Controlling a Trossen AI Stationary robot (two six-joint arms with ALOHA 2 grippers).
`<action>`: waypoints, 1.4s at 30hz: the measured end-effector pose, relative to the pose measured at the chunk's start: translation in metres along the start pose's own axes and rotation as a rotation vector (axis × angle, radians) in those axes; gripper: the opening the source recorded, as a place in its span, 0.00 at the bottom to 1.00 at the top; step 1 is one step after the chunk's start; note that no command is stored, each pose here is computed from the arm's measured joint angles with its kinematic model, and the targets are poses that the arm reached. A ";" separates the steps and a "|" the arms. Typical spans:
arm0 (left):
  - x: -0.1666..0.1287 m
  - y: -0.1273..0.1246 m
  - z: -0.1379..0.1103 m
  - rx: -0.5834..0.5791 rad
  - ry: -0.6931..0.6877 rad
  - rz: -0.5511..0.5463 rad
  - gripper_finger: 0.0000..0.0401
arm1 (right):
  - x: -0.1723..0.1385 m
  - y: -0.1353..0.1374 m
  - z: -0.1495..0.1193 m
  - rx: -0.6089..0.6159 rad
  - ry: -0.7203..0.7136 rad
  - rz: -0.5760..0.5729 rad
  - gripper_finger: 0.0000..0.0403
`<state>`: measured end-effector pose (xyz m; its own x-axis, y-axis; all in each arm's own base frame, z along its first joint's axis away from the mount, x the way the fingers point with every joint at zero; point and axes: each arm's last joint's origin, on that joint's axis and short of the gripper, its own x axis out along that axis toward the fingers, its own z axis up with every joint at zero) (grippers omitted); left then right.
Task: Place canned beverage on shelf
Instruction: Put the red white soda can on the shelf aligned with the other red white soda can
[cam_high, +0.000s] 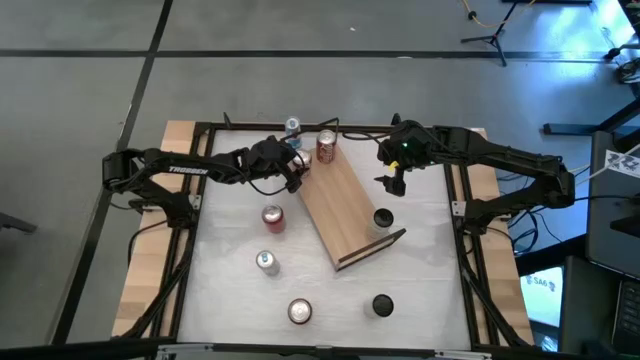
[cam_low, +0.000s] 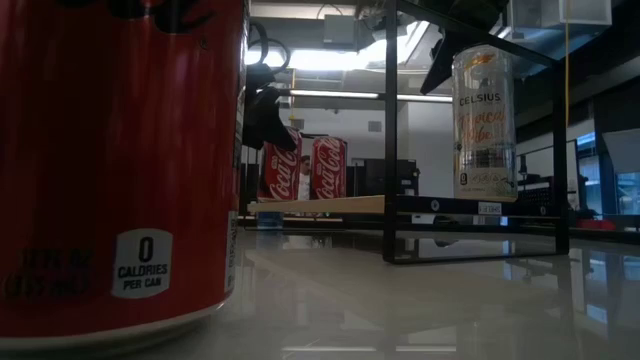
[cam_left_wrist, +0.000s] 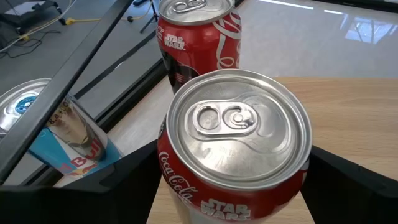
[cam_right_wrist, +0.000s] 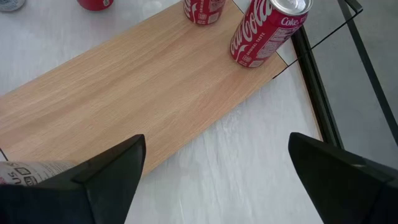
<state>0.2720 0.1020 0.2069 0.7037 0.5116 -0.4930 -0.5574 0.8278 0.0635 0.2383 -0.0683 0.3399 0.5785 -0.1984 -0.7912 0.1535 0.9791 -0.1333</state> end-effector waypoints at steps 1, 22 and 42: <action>0.000 0.000 0.000 0.000 0.000 0.000 0.81 | 0.000 0.000 0.000 0.000 0.000 0.000 0.97; 0.000 0.000 0.000 -0.004 0.000 -0.002 0.81 | 0.000 0.000 0.000 0.000 0.000 0.000 0.97; 0.001 0.005 0.000 -0.064 0.002 0.002 0.81 | 0.000 0.000 0.000 0.000 0.000 0.000 0.97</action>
<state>0.2703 0.1067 0.2067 0.7020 0.5127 -0.4944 -0.5857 0.8105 0.0088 0.2384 -0.0683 0.3398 0.5782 -0.1984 -0.7914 0.1532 0.9791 -0.1335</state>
